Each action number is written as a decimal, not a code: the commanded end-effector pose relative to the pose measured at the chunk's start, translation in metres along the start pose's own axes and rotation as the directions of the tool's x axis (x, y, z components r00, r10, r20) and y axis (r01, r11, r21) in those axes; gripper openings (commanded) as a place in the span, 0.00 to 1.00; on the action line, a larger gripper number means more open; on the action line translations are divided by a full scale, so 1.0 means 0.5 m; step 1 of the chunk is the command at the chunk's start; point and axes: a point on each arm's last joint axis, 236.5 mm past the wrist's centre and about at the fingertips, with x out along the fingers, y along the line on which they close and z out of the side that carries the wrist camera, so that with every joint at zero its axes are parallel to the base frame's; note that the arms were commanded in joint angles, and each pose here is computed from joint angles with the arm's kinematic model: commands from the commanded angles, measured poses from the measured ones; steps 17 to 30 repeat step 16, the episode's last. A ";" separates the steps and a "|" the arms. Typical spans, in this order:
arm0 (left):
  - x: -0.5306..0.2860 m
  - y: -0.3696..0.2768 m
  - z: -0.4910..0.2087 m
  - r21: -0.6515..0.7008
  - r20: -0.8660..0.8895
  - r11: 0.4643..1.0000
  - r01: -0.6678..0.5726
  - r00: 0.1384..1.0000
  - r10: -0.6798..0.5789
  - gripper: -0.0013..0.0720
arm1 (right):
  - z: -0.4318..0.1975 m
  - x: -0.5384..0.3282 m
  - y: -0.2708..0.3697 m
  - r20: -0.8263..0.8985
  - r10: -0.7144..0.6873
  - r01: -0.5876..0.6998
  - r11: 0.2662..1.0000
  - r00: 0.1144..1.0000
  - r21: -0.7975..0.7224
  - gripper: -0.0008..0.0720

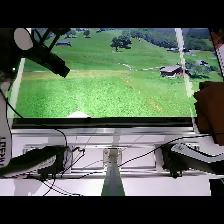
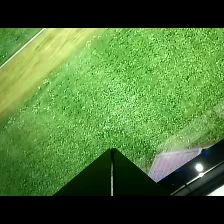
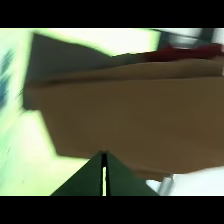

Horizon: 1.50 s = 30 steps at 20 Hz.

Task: Fold the clothes and pants, and hang the long-sleeved shirts on hangers.

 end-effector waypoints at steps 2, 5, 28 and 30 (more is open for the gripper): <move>-0.001 0.001 0.000 -0.001 0.001 1.000 -0.001 1.000 0.001 0.04 | -0.069 -0.019 0.220 0.004 0.164 -0.152 0.920 0.986 -0.362 0.03; -0.001 0.001 0.000 -0.001 0.001 1.000 -0.001 1.000 0.001 0.04 | -0.196 -0.073 0.426 -0.027 0.336 -0.281 0.740 0.942 -0.611 0.03; -0.001 0.001 0.000 -0.001 0.001 1.000 -0.001 1.000 0.001 0.04 | -0.649 -0.281 0.659 -0.284 0.559 -0.415 0.119 0.779 -0.902 0.03; -0.001 0.001 0.000 -0.001 0.001 1.000 -0.001 1.000 0.001 0.04 | -0.649 -0.281 0.659 -0.284 0.559 -0.415 0.119 0.779 -0.902 0.03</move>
